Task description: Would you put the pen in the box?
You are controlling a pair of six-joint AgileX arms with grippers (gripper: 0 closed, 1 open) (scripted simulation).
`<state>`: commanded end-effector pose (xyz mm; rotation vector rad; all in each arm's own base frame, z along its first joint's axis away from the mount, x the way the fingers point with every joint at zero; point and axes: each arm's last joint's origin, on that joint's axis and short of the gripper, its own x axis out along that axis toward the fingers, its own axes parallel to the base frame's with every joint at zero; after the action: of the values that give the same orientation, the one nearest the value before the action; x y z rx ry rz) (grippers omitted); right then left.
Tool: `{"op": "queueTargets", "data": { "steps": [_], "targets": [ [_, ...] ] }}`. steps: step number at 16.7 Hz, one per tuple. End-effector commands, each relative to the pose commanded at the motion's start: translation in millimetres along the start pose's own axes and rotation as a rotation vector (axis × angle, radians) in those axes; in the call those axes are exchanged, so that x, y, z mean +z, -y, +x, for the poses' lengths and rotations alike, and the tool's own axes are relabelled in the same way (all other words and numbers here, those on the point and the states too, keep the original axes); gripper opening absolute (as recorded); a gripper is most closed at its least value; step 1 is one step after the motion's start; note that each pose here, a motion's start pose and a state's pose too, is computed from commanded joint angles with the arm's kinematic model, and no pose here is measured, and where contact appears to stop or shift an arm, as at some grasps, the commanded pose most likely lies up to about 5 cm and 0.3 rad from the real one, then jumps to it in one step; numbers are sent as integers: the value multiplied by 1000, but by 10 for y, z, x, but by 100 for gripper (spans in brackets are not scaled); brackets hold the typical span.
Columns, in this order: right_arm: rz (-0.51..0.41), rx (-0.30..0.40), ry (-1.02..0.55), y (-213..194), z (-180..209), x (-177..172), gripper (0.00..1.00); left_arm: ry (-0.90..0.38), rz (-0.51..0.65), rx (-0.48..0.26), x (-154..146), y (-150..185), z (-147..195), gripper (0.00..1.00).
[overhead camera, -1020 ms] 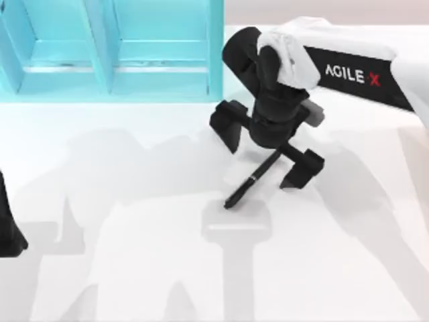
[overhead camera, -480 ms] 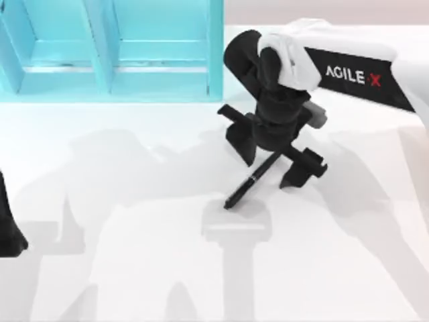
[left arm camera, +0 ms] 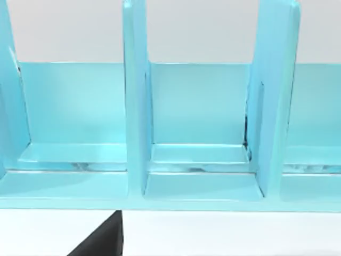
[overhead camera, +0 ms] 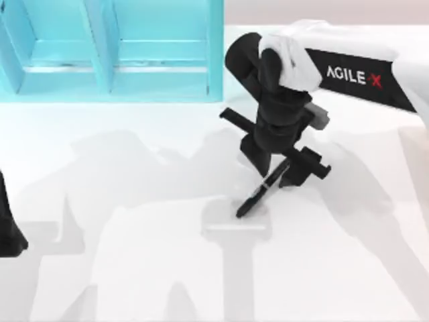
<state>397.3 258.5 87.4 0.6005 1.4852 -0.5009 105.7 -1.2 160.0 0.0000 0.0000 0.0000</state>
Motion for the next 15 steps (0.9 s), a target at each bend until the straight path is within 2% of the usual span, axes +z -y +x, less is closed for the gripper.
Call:
{"op": "queueTargets", "data": {
  "steps": [3,4,7,15],
  "targets": [
    [0,0,0,0,0,0,0,0,0,0,0,0,0,100],
    [-27,-16,18,80,-290,11,0,0,0,0,0,0,0,100],
    [-35,-21,16,45,-370,-14,0,0,0,0,0,0,0,100],
    [-28,-23,16,7,-1232,-3,0,0,0,0,0,0,0,100]
  ]
}}
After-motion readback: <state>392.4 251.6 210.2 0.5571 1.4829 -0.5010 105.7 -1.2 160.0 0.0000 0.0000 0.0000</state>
